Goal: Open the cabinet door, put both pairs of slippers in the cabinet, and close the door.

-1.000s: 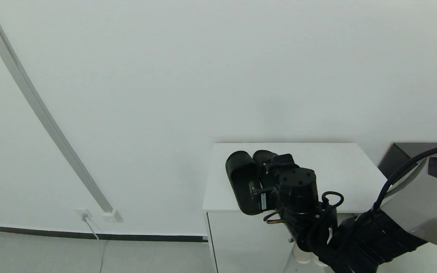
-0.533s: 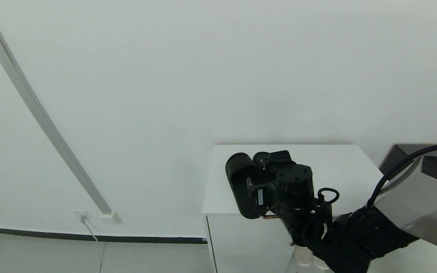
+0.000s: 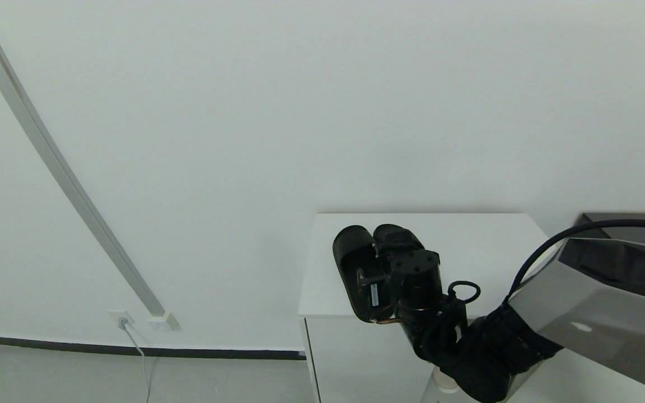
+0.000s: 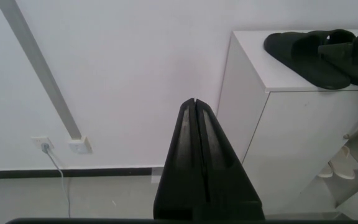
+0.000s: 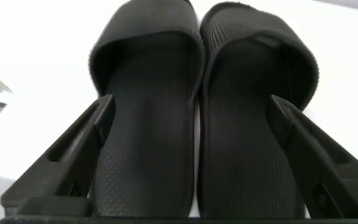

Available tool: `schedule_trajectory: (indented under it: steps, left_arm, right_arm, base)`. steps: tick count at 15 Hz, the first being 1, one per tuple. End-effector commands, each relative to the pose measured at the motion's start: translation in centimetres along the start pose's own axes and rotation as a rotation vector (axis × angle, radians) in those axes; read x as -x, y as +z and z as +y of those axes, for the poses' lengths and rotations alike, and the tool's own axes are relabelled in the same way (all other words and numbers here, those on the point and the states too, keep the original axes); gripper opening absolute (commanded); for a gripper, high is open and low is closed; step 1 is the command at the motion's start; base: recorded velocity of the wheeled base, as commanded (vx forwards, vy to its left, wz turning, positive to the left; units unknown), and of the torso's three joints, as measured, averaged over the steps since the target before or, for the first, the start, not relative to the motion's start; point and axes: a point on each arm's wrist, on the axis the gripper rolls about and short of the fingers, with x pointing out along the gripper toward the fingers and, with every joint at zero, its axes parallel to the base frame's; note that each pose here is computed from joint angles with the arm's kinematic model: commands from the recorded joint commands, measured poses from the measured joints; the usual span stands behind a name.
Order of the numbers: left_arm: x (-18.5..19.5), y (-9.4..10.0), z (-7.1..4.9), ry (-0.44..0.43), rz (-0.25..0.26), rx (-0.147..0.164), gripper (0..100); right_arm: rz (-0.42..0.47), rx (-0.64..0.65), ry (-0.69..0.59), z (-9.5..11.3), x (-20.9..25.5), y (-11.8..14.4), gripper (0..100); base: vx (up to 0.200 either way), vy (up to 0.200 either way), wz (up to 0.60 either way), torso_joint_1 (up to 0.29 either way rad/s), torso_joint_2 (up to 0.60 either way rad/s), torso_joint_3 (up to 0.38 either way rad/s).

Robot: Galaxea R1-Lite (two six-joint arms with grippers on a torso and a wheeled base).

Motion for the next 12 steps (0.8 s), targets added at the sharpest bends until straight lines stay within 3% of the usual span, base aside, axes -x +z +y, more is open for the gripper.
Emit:
schedule_trajectory:
  steps: [1,12]
  left_arm:
    - [0.0,0.0,0.0,0.0,0.001,0.0,0]
    - [0.0,0.0,0.0,0.0,0.001,0.002,0]
  right_arm:
    - [0.02,0.008,-0.016,0.1,-1.4,-1.3,100]
    - [-0.028,-0.041,-0.081,-0.8,-7.8,-2.5,100]
  base:
    - [0.0,0.0,0.0,0.0,0.0,0.0]
    - [0.0,0.0,0.0,0.0,0.0,0.0]
